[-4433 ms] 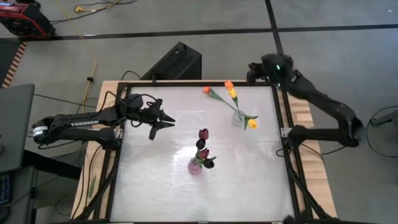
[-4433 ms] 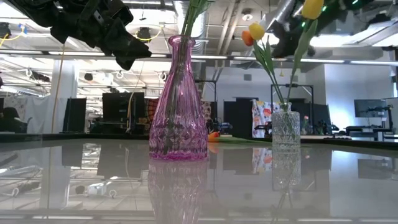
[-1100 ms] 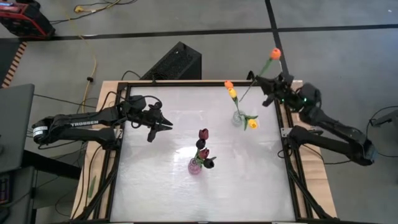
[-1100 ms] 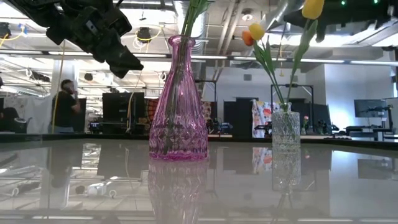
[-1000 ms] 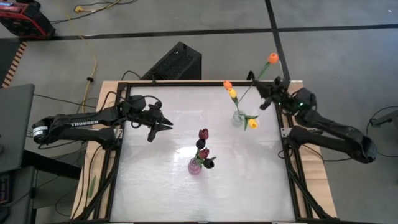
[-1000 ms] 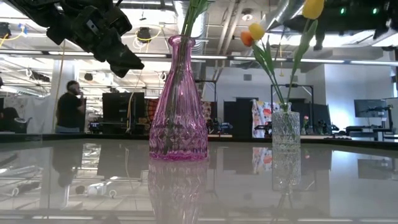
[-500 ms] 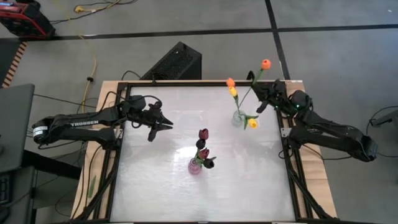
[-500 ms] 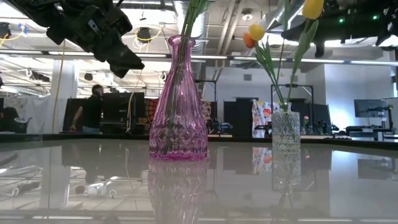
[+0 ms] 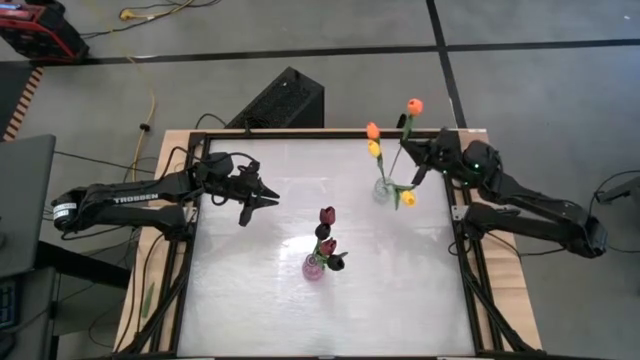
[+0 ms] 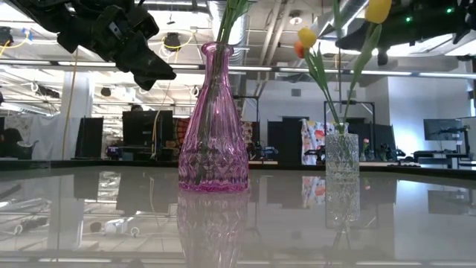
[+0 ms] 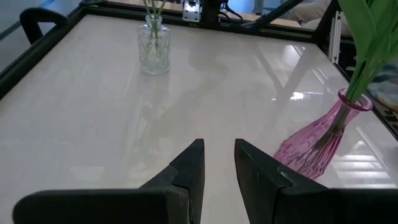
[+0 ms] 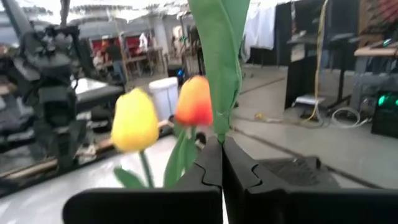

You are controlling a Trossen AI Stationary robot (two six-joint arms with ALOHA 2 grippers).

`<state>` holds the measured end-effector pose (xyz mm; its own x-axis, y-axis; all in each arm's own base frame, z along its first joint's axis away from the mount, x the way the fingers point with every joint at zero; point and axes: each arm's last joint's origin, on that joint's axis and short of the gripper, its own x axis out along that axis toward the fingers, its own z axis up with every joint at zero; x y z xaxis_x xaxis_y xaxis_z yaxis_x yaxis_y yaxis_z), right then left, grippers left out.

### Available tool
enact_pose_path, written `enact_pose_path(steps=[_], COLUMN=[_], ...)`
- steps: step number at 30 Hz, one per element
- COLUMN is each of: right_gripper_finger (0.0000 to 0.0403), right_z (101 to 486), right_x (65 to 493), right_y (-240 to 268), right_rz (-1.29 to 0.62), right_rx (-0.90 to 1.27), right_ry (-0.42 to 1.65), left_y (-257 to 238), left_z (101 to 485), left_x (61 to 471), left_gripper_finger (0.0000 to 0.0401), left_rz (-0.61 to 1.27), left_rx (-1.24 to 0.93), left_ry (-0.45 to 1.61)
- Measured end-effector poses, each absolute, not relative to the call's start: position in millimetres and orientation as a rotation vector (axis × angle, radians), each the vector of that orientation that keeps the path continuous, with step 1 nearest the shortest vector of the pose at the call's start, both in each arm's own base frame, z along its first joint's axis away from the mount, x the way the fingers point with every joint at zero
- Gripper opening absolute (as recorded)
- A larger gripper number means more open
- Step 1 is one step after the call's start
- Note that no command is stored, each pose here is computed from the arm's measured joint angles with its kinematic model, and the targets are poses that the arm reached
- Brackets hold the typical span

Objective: Sort flowers into vase by color
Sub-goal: Put the orange flower into the transparent vase

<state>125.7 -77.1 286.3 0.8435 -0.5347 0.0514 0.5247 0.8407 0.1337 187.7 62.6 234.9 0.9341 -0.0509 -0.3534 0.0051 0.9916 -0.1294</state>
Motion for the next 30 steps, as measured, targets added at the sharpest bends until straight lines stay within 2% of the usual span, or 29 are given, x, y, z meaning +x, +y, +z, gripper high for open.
enact_pose_path(steps=[23,30], right_gripper_finger=[0.0019,0.0038], right_z=[246.9,237.2], right_x=[145.1,144.5], right_y=[-70.3,-69.8], right_rz=[-0.607,-0.607], right_rx=[0.132,0.159], right_ry=[0.035,0.060], left_y=[62.3,62.3], left_z=[234.2,234.2], left_x=[187.5,187.5], left_gripper_finger=[0.0075,0.0075], left_rz=[-0.033,-0.033], left_rx=[-0.146,-0.148], left_ry=[0.371,0.371])
